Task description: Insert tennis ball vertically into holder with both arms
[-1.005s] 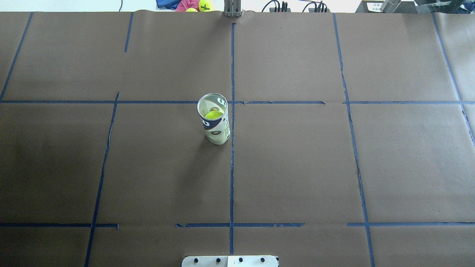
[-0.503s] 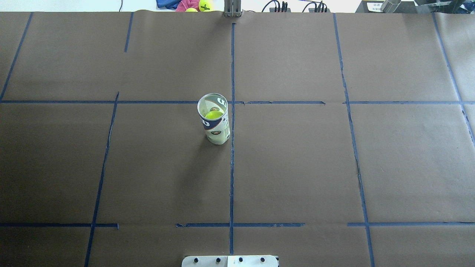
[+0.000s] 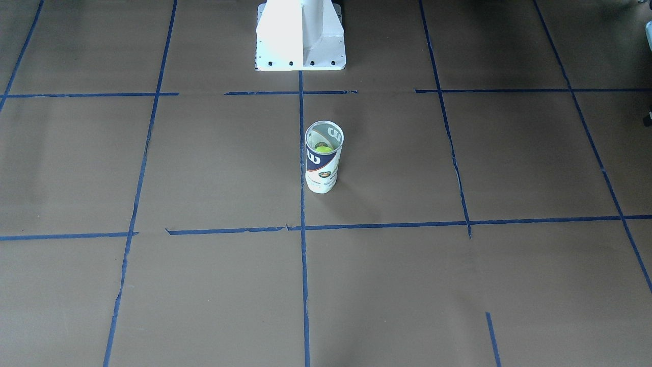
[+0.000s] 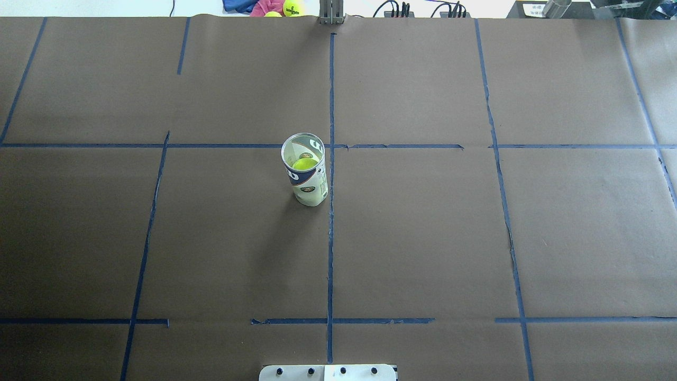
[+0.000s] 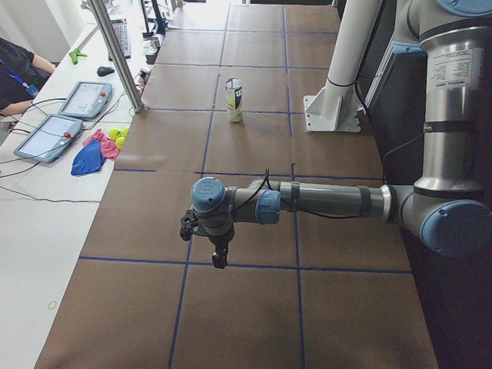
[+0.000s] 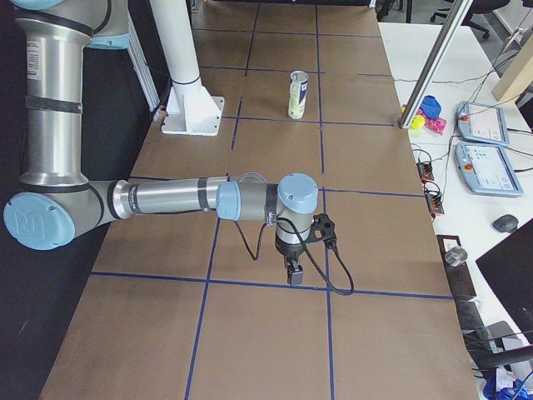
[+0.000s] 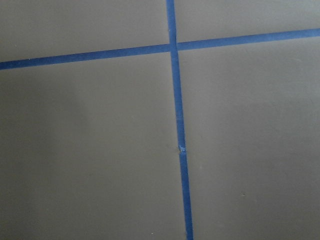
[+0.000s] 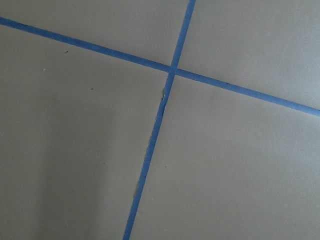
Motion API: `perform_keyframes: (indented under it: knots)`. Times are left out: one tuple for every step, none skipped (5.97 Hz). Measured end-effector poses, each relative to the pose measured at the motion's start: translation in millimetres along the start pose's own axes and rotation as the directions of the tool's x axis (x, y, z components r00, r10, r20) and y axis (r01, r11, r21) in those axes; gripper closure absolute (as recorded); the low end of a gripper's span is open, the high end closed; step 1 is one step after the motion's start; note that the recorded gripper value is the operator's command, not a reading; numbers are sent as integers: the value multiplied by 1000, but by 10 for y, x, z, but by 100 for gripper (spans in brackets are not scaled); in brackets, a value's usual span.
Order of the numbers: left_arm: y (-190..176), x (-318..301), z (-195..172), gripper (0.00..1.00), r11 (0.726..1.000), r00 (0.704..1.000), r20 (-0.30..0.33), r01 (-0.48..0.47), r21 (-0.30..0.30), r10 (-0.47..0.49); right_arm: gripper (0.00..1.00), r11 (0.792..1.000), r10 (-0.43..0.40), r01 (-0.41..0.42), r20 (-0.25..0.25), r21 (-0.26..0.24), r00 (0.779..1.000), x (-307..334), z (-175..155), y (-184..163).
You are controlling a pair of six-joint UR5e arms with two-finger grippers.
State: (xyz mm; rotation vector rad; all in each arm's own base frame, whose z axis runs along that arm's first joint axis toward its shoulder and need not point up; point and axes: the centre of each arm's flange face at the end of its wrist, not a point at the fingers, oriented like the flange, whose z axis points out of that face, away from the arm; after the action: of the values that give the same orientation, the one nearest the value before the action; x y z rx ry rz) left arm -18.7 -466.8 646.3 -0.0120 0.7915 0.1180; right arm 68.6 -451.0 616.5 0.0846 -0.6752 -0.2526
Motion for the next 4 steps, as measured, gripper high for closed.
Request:
perform_keyframes:
  knots:
    - [-30,16,-17,0,1000,1000,-3,-4,6,4,0,1000,0,0,0,-1,1000,0,5,0]
    - [-30,21,-30,0,1000,1000,-2,-6,9,6,0,1000,1,-1,1,-3,1000,3,13,1]
    - [-19,19,-32,0,1000,1000,-1,-7,9,7,0,1000,2,-2,2,-4,1000,4,18,4]
    - [-12,15,-31,0,1000,1000,0,-6,9,6,0,1000,2,-2,3,-4,1000,4,21,6]
